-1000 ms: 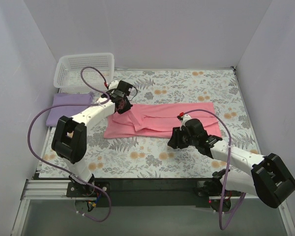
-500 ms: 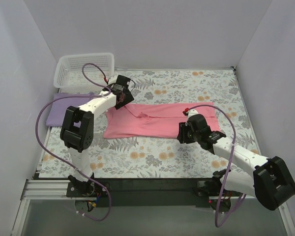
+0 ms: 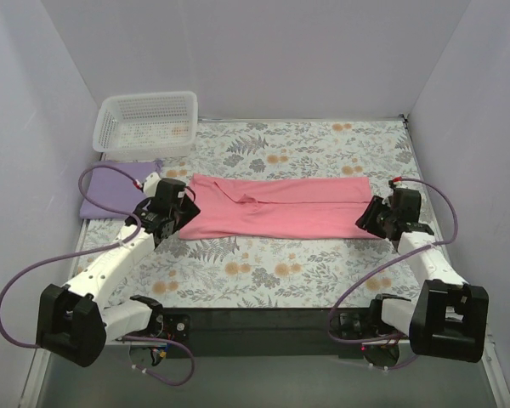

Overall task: Fold and stack the t-shirts
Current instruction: Fold the tshirt

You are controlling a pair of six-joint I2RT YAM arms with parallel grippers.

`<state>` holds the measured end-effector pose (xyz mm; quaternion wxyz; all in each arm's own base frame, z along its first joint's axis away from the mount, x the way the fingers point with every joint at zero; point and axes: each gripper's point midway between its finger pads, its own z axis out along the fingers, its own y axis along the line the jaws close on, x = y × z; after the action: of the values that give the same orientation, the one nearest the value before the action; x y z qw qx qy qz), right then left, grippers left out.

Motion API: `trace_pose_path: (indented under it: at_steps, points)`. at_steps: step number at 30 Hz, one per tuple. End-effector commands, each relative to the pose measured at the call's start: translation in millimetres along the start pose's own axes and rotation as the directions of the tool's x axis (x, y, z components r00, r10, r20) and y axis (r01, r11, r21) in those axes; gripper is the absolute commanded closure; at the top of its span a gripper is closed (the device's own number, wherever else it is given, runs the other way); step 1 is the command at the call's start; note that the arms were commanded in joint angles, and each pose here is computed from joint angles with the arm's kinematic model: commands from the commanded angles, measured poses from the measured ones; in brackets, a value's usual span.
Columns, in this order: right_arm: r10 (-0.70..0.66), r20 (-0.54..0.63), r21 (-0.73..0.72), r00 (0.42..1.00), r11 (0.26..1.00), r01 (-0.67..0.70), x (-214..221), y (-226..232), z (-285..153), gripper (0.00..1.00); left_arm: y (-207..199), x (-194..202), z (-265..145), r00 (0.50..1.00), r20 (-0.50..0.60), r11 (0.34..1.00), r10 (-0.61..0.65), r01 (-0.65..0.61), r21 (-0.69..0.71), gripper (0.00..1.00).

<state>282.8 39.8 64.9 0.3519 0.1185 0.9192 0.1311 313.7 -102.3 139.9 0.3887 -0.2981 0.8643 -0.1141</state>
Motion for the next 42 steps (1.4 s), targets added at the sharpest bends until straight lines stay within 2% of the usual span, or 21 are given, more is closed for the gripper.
trace_pose_path:
  at_steps: [1, 6, 14, 18, 26, 31, 35, 42]
  points:
    - [0.142, -0.012, -0.056, 0.990, 0.988, -0.142, -7, -11, 1, 0.55, 48, 23, 2, 0.997, -0.028, 0.992, -0.066, 0.063, -0.108, 0.48]
    - [0.261, 0.034, -0.044, 0.965, 0.965, -0.260, -15, -40, 1, 0.55, 79, 31, 9, 0.992, -0.034, 0.981, -0.123, 0.116, -0.155, 0.48]
    - [0.331, 0.046, -0.063, 0.942, 0.943, -0.328, -20, -49, 8, 0.56, 74, 27, 23, 0.977, -0.099, 0.975, -0.188, 0.174, -0.138, 0.48]
    - [0.359, 0.028, -0.048, 0.933, 0.933, -0.358, -13, -57, 14, 0.57, 73, 24, 26, 0.974, -0.097, 0.971, -0.206, 0.191, -0.144, 0.48]
    - [0.392, 0.036, -0.070, 0.919, 0.919, -0.389, -10, -62, 20, 0.57, 75, 25, 31, 0.975, -0.105, 0.969, -0.198, 0.178, -0.169, 0.50]
    - [0.391, 0.036, -0.068, 0.920, 0.919, -0.388, -10, -64, 21, 0.57, 72, 32, 36, 0.972, -0.153, 0.974, -0.181, 0.155, -0.168, 0.51]
    - [0.392, 0.036, -0.060, 0.919, 0.919, -0.390, -8, -66, 23, 0.57, 73, 41, 42, 0.965, -0.200, 0.974, -0.169, 0.132, -0.185, 0.54]
    - [0.403, 0.022, -0.029, 0.915, 0.915, -0.403, 3, -74, 30, 0.57, 83, 47, 51, 0.965, -0.208, 0.967, -0.162, 0.113, -0.229, 0.60]
